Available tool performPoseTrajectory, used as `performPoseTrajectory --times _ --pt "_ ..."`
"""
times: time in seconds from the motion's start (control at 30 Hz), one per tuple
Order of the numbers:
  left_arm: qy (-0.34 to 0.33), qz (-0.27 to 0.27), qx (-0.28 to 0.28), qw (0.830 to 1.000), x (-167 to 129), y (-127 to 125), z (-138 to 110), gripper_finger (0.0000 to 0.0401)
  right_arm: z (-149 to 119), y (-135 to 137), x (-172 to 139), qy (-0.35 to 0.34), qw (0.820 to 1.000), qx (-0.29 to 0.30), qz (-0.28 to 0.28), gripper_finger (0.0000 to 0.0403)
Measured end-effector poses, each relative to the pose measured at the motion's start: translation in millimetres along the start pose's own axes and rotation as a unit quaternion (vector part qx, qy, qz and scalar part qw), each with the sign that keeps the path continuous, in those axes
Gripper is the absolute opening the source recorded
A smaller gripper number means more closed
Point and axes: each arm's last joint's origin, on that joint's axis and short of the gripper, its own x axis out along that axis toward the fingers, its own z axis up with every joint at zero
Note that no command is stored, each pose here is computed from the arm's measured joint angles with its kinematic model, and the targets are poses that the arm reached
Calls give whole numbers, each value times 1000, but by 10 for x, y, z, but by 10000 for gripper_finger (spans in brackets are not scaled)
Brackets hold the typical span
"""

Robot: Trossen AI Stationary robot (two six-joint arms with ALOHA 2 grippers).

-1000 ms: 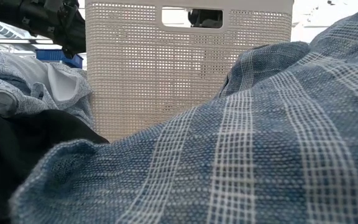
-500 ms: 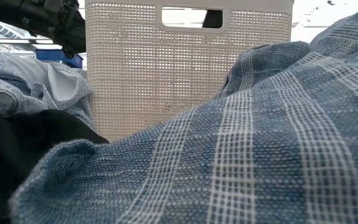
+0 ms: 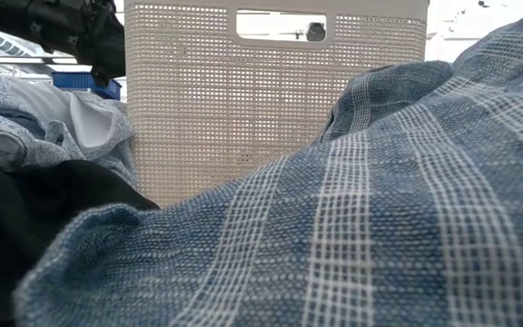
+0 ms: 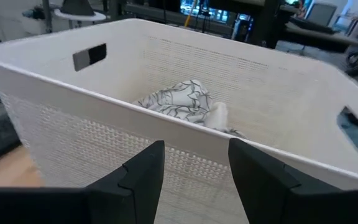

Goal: Sort clothes
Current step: Put the top red sock into the laundry bin

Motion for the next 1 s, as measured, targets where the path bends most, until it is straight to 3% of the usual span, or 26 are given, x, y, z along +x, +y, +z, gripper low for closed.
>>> performPoseTrajectory --times 0.13,0.3,0.5,0.77,1.0 --pt "0 -3 -33 999 0 -2 1 188 -446 -83 99 -34 997 72 -26 150" --pt "-17 -9 -57 998 -1 -10 36 188 -913 -173 412 -57 979 185 -60 150" --pt "-47 -49 -76 995 -11 -59 105 188 -1279 -217 809 -19 970 233 -66 150" --pt "-54 -62 -72 994 -21 -92 119 188 -1428 -223 1029 7 961 265 -80 150" --pt "-34 -67 -72 995 -2 -106 73 188 -1423 -158 1117 -18 962 249 -108 150"
